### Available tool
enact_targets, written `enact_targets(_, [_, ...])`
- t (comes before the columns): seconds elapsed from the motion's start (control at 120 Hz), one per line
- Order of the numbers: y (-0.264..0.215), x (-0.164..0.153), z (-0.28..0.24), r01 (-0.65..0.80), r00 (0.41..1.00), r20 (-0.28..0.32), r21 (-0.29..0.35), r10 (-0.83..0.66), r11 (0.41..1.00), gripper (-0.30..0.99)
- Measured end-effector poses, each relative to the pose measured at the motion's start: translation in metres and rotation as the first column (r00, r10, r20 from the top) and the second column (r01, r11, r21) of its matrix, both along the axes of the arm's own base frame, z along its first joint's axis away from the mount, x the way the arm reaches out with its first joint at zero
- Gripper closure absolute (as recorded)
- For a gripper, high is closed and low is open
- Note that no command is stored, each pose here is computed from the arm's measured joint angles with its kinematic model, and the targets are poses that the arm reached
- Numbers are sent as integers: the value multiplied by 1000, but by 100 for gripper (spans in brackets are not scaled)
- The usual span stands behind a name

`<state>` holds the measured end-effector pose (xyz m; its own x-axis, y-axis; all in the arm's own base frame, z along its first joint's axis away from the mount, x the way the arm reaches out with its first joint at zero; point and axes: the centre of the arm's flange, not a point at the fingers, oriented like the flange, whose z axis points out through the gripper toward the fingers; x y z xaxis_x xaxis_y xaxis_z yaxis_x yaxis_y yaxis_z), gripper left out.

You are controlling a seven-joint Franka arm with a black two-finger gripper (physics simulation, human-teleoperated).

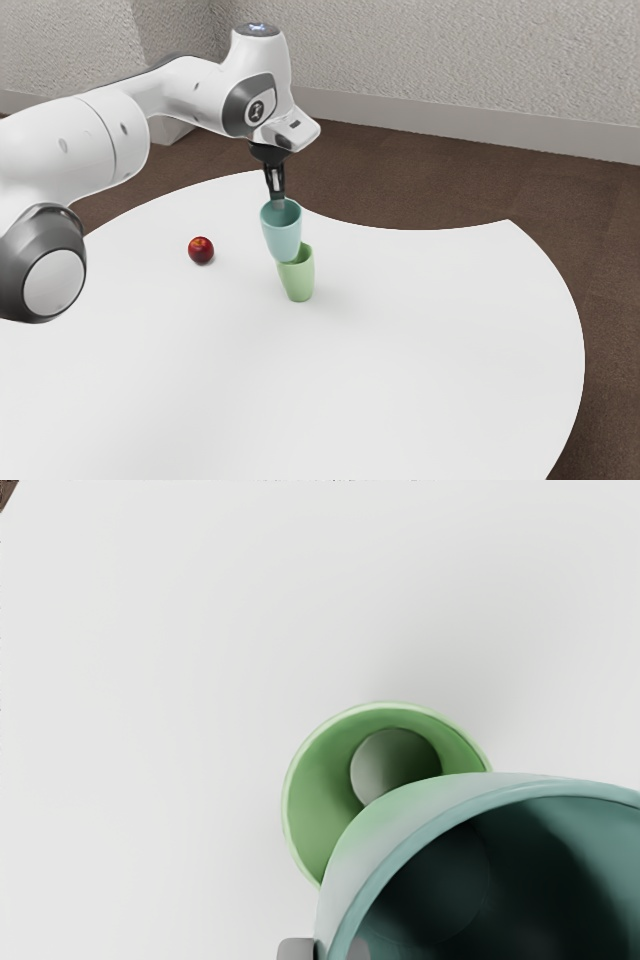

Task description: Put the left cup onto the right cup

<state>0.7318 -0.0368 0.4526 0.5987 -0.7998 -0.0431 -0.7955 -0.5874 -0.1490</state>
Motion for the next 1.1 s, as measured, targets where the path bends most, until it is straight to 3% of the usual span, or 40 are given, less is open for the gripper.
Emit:
enact_targets(0.375, [-17, 19, -18, 59, 998, 25, 26, -59, 998, 79])
enact_targets(0.625, [7, 15, -49, 16, 999, -30, -27, -17, 1000, 79])
enact_targets(0.917, [14, 19, -60, 24, 999, -41, -26, -25, 999, 78])
enact_targets(1.1, [15, 18, -53, 38, 998, -39, -25, -39, 999, 39])
